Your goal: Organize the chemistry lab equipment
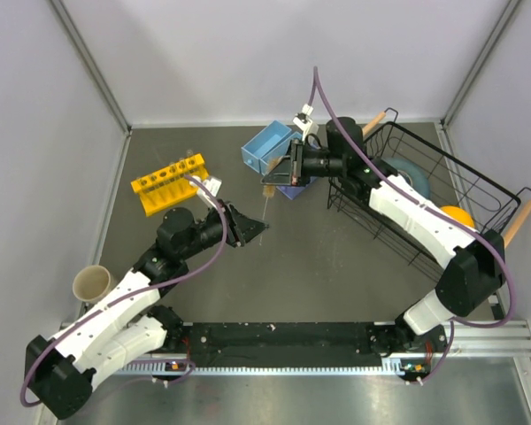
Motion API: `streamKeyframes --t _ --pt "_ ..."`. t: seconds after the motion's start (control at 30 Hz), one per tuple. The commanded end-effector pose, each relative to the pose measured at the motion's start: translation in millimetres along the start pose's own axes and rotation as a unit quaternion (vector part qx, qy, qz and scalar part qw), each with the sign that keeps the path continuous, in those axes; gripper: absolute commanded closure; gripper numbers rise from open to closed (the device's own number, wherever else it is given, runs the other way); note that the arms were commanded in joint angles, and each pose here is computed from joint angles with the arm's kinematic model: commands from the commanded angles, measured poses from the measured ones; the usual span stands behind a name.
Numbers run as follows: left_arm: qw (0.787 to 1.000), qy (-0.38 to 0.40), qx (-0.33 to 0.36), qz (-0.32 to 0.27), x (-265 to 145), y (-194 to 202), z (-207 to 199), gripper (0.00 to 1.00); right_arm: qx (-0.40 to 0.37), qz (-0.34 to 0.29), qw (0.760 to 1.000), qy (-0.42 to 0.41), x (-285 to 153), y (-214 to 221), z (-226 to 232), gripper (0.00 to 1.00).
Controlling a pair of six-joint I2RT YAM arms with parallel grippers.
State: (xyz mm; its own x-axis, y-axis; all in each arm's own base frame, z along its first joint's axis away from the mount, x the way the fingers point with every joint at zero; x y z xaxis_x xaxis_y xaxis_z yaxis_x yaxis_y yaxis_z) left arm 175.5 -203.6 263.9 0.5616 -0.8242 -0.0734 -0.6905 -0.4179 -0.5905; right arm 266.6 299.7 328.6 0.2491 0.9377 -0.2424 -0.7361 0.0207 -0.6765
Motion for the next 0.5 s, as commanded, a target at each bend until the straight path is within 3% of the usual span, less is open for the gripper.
streamKeyframes --t 0.0,0.23,0.33,0.47 --pt "1.000 0.015 0.019 0.002 0.5 -9.8 -14.7 0.53 -0.025 -0.038 0.999 -0.005 -11.5 -15.5 10.8 1.00" --pt "1.000 0.011 0.007 0.011 3.2 -8.4 -14.0 0.52 -0.026 -0.041 0.999 0.002 -11.5 -17.3 6.0 1.00" --pt "1.000 0.008 0.005 0.013 4.5 -8.8 -13.3 0.57 -0.028 -0.043 0.999 0.004 -12.0 -17.6 5.2 1.00" --pt "1.000 0.006 0.004 0.016 5.5 -9.5 -13.8 0.71 -0.029 -0.041 0.999 0.005 -11.7 -16.2 4.0 1.00"
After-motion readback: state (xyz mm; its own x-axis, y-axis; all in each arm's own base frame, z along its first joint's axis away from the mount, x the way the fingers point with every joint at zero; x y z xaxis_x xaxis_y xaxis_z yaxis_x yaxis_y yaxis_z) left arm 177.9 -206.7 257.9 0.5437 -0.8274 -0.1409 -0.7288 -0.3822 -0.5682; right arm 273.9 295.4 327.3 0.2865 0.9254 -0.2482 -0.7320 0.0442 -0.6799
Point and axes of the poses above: each gripper's point midway between its finger pads, its own x axis out along the fingers, its own z axis along the line the jaws close on, y = z × x, the point moved 6 cm from there along -x, back along the fingers, and after that the axes turned 9 degrees about -x, right-handed, at the moved point
